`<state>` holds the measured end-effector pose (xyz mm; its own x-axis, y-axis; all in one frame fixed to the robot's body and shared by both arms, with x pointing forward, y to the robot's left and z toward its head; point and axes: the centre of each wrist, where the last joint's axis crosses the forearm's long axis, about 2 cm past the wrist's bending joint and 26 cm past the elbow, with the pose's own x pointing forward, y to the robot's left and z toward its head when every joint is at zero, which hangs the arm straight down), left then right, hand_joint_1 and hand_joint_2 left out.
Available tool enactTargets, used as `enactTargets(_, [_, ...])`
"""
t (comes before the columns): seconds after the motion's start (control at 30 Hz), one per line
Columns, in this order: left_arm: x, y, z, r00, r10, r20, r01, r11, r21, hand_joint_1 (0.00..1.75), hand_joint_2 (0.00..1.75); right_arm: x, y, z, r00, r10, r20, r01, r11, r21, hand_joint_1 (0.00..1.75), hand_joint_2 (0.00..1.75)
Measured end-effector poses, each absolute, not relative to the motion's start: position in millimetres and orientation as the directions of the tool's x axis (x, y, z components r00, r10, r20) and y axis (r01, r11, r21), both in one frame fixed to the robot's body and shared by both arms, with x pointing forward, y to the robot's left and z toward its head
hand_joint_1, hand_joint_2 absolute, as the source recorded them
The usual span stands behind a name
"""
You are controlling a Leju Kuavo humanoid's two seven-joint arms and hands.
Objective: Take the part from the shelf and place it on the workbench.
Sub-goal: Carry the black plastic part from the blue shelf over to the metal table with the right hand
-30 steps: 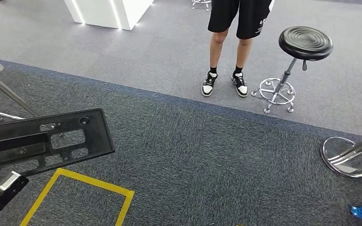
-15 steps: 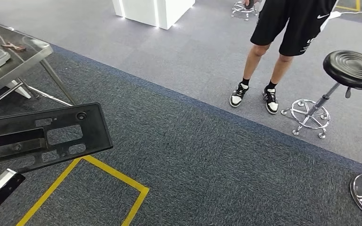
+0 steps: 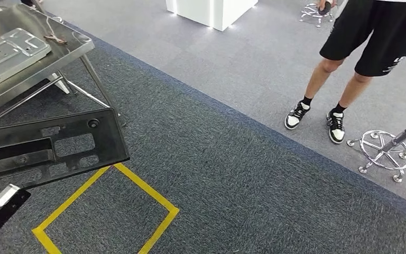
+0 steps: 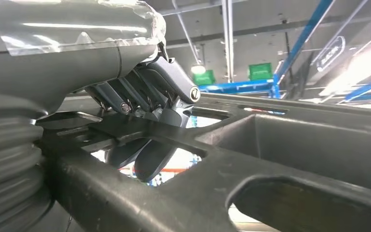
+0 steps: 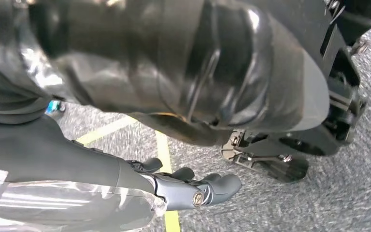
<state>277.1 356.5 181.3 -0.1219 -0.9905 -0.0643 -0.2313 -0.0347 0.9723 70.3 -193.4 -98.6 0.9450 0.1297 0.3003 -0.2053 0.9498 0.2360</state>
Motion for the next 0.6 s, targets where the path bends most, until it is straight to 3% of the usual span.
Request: enactTargets(0.6, [289.8, 333.6, 184.6, -0.131, -0.991, 0.021, -0.214, 0.049, 0.976, 1.75, 1.75, 72.2, -196.5, -98.9, 0.945, 0.128, 0.302, -0.203, 0.952, 0.230, 0.00, 0.00])
